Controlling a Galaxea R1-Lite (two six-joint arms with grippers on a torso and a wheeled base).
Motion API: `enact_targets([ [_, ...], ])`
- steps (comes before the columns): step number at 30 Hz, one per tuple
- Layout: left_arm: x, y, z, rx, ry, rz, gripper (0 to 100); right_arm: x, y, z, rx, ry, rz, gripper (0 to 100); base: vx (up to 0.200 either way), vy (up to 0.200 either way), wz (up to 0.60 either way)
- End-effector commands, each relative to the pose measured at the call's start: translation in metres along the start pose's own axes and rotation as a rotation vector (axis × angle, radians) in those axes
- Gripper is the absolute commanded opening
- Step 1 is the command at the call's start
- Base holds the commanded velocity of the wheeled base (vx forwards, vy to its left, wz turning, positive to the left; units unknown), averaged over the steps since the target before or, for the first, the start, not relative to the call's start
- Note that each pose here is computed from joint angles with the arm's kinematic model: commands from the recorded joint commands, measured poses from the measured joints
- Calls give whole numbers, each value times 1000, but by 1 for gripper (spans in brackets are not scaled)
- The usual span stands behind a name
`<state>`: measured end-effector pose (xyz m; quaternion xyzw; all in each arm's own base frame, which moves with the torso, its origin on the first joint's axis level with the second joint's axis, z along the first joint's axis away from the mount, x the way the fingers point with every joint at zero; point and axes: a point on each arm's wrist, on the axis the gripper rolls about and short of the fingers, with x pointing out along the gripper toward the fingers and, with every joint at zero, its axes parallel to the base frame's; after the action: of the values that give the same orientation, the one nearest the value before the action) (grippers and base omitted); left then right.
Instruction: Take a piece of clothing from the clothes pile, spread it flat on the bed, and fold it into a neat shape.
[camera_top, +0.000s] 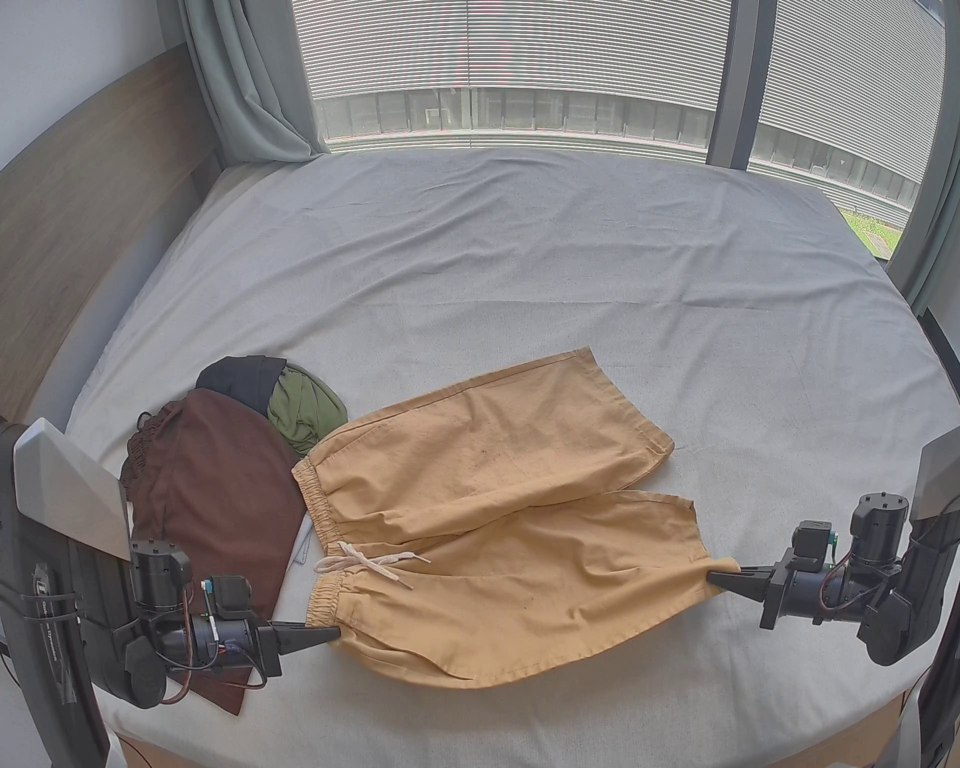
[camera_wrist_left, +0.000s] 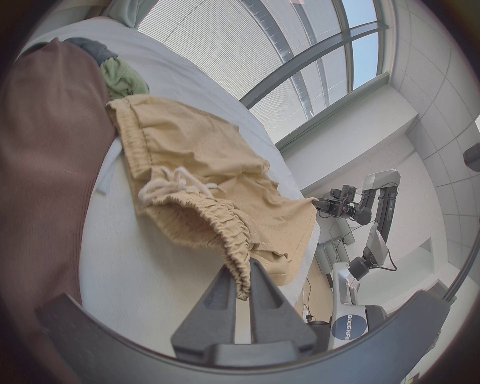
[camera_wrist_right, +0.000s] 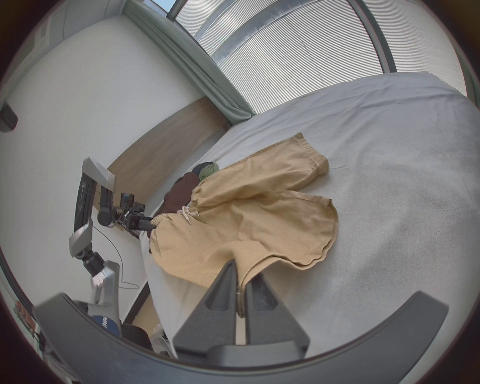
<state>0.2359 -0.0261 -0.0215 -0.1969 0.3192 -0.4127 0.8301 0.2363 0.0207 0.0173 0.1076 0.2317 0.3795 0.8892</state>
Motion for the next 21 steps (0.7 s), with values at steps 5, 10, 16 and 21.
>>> enact_targets([
  [5,5,-1,34,76,-104,-12,0,1,16,25,-2,-78,49,0,0,0,0],
  [10,4,-5,50,46,-150,-26,0,1,15,27,-4,-83,48,0,0,0,0],
  [16,2,-10,58,29,-173,-39,0,1,15,27,-6,-85,47,0,0,0,0],
  [21,3,-8,60,37,-179,-38,0,1,15,29,-11,-92,46,0,0,0,0],
])
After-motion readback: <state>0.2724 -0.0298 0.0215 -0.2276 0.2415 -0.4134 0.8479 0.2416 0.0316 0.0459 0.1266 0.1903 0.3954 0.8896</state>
